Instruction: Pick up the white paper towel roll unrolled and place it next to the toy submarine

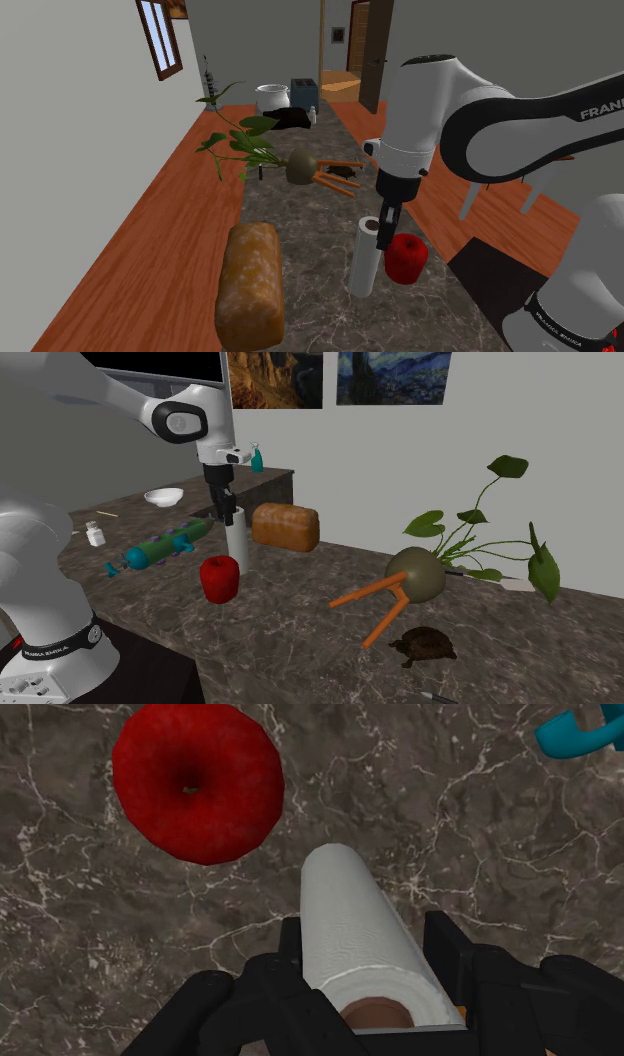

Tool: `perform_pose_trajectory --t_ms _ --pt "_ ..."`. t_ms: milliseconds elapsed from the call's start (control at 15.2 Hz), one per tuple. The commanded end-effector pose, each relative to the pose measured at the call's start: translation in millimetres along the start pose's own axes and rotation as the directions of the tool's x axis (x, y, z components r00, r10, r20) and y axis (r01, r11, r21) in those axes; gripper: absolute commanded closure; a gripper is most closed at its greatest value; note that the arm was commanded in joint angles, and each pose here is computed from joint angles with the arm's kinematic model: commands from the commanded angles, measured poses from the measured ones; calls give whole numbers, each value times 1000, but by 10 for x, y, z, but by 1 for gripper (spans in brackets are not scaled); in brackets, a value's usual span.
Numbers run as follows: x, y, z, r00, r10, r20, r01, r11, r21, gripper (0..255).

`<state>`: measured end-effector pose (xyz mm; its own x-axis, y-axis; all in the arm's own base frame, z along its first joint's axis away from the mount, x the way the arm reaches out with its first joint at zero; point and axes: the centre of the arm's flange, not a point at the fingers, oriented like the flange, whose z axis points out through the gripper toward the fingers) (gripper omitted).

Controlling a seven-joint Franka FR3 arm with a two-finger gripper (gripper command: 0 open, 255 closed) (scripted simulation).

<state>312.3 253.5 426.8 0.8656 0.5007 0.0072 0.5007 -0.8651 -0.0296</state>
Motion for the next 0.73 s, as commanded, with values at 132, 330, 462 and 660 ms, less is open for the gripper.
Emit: perform_pose_trajectory --t_ms 132,330,462,660 --pt "0 0 0 1000 0 0 0 1000 0 0" --pt "0 0 0 1000 0 0 0 1000 0 0" --pt "0 0 -264 1000 0 0 0 1000 0 0" --pt "0 0 -500 1000 0 0 0 1000 0 0"
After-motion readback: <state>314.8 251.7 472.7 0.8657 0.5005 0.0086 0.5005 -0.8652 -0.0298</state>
